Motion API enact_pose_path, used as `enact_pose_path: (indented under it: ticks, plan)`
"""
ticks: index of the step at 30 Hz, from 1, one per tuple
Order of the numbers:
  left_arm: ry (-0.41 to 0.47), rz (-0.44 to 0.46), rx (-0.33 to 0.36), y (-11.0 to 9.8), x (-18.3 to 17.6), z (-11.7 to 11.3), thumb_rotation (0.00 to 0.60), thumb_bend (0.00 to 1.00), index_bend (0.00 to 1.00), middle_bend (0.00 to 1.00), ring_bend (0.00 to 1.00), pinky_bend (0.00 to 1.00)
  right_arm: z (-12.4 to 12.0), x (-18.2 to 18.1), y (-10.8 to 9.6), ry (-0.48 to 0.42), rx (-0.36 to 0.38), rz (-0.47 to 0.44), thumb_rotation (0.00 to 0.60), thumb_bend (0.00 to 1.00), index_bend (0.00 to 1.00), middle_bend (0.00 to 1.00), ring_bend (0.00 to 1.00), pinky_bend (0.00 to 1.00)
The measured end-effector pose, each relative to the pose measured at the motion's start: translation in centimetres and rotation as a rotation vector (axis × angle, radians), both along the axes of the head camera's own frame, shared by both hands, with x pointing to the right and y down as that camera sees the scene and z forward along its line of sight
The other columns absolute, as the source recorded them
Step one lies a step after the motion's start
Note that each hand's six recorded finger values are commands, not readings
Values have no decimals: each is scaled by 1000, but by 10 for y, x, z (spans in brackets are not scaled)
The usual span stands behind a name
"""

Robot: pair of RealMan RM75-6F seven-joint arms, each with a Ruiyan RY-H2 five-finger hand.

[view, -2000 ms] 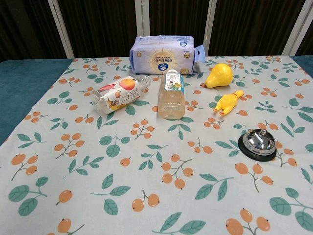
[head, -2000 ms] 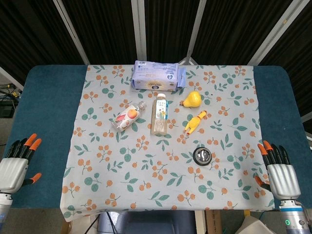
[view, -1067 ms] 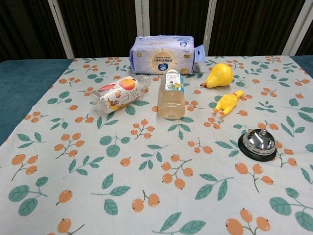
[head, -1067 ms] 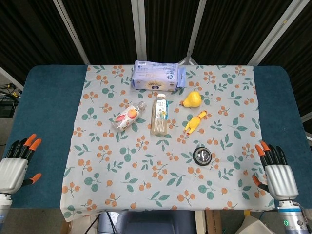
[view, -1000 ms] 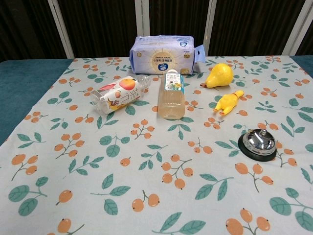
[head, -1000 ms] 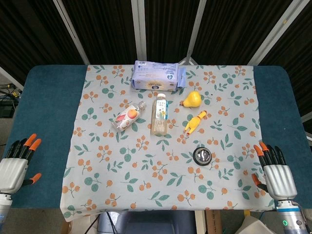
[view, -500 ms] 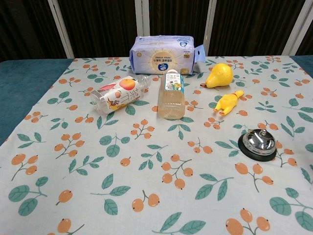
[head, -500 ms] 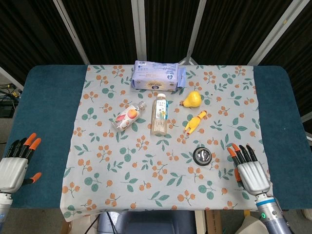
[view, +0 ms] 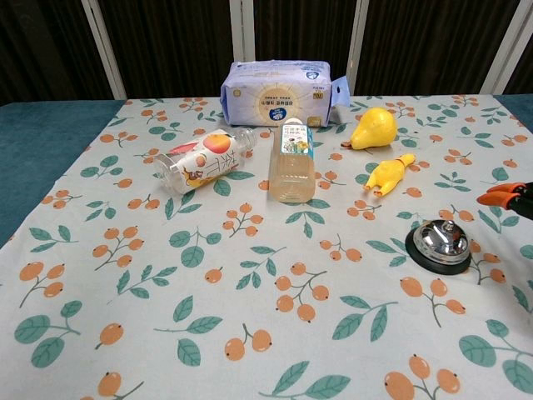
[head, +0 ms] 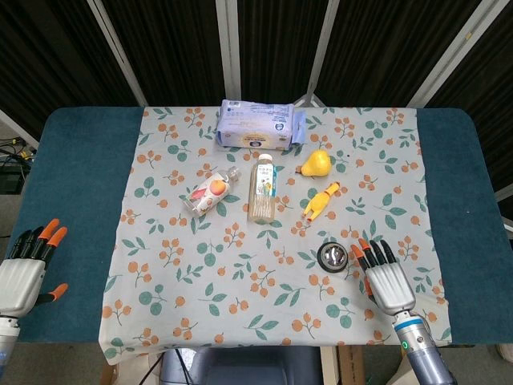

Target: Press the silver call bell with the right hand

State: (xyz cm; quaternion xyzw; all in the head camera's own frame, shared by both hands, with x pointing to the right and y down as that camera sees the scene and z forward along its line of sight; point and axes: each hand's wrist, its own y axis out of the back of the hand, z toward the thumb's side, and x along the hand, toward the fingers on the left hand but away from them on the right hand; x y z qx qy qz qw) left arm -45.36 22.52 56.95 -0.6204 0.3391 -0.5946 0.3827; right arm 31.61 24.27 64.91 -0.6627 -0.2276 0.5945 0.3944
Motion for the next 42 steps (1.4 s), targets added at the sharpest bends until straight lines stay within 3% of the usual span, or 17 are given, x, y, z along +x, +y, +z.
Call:
enact_pose_path:
  ticks: [21,32,42]
  plan:
    - [4,-3,-2,0,1,0,600,24,0,0,0,0,12,-19,7,-14,-25,-30,600,759,0,0,0,0]
    - [8,-7,-4,0,1,0,600,24,0,0,0,0,30,-16,30,65,-68,-99,600,759,0,0,0,0]
    - [7,-9,-2,0,0,0,600,25,0,0,0,0,16,-19,10,-1,-4,-25,600,760,0,0,0,0]
